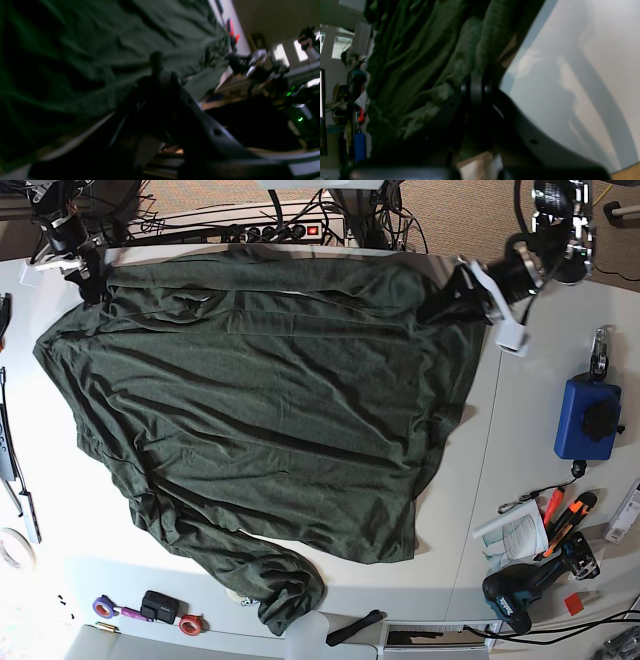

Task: Layout the t-shirt on the table in an organized manner, then fold the t-shirt properly
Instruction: 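Drag the held shirt shoulder with the left gripper toward the hem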

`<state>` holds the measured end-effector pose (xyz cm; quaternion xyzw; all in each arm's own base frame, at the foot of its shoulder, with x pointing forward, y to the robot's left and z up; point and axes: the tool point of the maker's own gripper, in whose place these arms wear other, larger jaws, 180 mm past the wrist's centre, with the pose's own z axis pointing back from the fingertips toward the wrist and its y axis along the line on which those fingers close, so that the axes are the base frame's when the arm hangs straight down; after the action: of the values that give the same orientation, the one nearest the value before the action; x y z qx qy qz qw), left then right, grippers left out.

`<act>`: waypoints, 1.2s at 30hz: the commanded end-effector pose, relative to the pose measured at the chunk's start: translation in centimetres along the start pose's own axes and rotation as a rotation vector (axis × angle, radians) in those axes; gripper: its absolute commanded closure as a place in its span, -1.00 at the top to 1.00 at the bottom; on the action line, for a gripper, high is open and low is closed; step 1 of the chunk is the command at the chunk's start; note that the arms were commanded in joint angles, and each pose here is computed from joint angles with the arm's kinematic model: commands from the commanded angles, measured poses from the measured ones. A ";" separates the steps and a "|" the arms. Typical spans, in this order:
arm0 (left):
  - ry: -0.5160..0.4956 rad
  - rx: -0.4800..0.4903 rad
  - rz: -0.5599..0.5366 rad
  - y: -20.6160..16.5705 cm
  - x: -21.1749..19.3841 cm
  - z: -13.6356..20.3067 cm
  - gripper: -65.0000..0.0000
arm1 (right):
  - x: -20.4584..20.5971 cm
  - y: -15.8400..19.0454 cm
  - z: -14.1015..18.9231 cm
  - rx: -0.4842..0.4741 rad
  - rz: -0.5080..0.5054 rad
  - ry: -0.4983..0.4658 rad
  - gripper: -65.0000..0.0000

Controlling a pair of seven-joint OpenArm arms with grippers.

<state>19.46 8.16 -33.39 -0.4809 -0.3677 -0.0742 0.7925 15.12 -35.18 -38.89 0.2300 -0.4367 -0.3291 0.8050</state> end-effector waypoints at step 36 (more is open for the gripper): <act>-0.425 -0.189 -0.372 -8.0 16.1 -0.9 -1.00 | 9.0 3.4 -0.4 0.038 0.201 -0.165 -1.00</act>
<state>27.76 6.81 -19.03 -0.4752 -0.5811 -0.1471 0.6441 19.59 -38.69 -33.85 0.1803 -0.5008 -0.2763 0.8002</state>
